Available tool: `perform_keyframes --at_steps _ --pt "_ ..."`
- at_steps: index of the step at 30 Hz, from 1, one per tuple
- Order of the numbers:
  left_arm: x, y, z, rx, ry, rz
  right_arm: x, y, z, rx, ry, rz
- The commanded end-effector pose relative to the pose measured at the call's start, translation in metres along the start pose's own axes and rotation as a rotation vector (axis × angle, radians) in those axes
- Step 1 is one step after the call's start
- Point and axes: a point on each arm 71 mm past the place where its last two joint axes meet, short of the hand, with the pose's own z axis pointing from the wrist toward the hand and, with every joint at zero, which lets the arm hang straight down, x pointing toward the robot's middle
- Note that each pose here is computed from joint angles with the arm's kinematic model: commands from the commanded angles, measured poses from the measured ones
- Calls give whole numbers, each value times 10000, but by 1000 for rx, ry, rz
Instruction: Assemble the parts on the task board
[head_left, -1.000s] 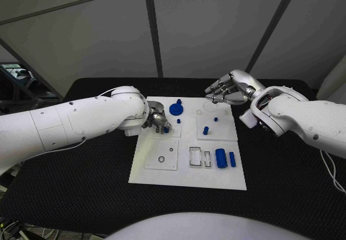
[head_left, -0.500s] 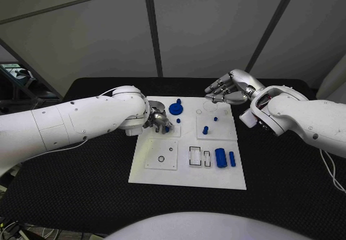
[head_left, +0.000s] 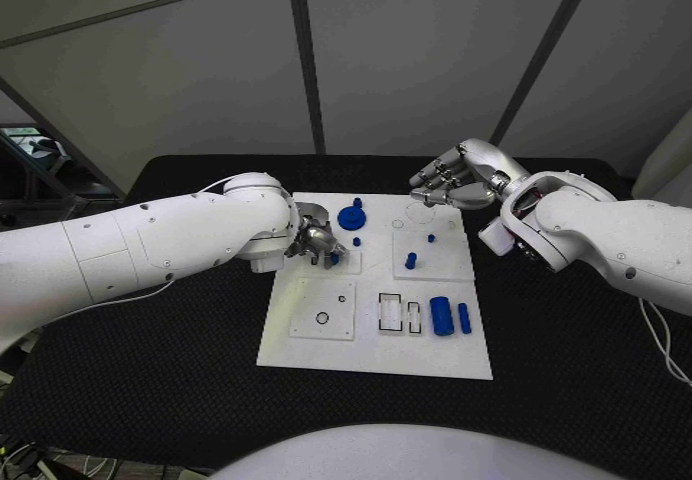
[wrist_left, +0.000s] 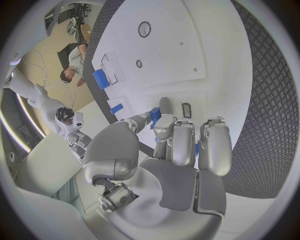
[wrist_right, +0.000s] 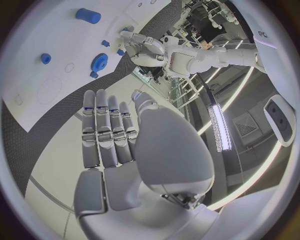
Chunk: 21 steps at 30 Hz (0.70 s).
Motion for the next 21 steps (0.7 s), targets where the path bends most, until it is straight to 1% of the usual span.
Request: perform_keyframes --at_steps 1,7,21 --pt "36 47 12 -22 17 17 -1 12 3 -5 5 -1" --pt "41 50 4 -21 23 21 -2 9 2 -4 5 -1" --pt "31 88 -27 -25 28 26 -2 5 6 -3 7 -1"
